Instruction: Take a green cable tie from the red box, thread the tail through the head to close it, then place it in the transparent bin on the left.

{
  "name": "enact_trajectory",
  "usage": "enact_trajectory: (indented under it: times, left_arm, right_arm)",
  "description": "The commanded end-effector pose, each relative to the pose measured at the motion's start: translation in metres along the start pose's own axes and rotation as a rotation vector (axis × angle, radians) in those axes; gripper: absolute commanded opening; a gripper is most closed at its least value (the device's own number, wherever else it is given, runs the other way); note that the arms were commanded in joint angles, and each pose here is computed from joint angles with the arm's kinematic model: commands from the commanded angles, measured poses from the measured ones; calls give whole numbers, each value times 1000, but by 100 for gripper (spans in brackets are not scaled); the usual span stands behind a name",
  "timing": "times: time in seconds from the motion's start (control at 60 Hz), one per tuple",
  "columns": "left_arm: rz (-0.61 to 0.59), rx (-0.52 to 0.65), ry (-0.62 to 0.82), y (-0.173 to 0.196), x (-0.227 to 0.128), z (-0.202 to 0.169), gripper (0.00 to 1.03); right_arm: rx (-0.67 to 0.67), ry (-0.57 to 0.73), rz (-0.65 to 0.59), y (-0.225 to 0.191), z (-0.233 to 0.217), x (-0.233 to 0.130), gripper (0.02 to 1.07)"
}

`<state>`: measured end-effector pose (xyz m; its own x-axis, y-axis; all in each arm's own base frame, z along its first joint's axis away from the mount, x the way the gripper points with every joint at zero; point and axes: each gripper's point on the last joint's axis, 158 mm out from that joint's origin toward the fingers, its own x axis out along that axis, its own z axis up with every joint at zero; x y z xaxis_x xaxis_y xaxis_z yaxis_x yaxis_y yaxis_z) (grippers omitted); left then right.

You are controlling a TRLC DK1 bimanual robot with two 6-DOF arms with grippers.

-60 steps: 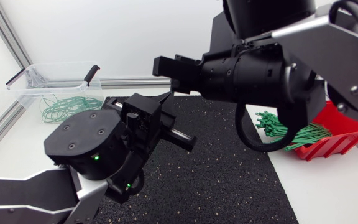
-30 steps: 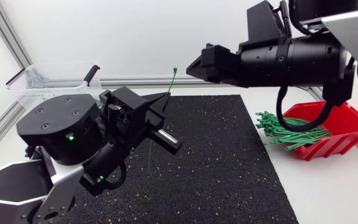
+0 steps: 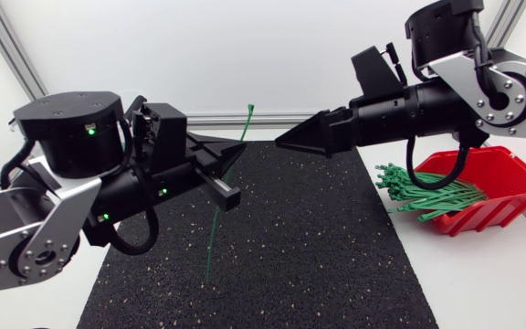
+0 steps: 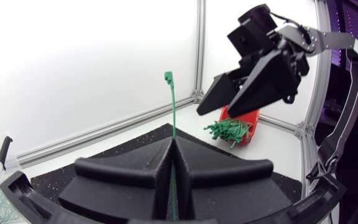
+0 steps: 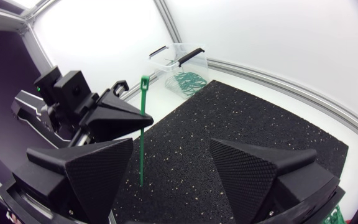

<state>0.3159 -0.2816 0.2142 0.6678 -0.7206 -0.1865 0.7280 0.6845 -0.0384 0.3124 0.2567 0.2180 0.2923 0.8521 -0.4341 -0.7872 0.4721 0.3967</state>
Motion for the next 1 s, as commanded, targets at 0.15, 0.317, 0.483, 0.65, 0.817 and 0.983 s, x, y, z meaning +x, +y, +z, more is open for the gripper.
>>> enact_trajectory:
  times: [0.15, 0.317, 0.483, 0.65, 0.817, 0.983]
  left_arm:
    - [-112, -136, -47, -9, -5, 42, 4]
    - [-215, -194, -32, -27, -6, 50, 4]
    - [-288, -217, -17, -37, -4, 48, 4]
    - [-325, -234, 0, -38, -2, 38, 4]
    - [-337, -251, -2, -39, -2, 34, 4]
    - [-350, -261, -1, -44, -3, 34, 4]
  right_arm:
    - [-142, 98, 112, 4, -40, 17, 94]
    - [-217, 121, 173, 26, -47, 25, 93]
    - [-295, 147, 232, 47, -58, 34, 93]
    - [-310, 118, 272, 56, -56, 35, 69]
    - [-295, 98, 294, 61, -50, 34, 61]
    - [-289, 92, 326, 69, -50, 34, 54]
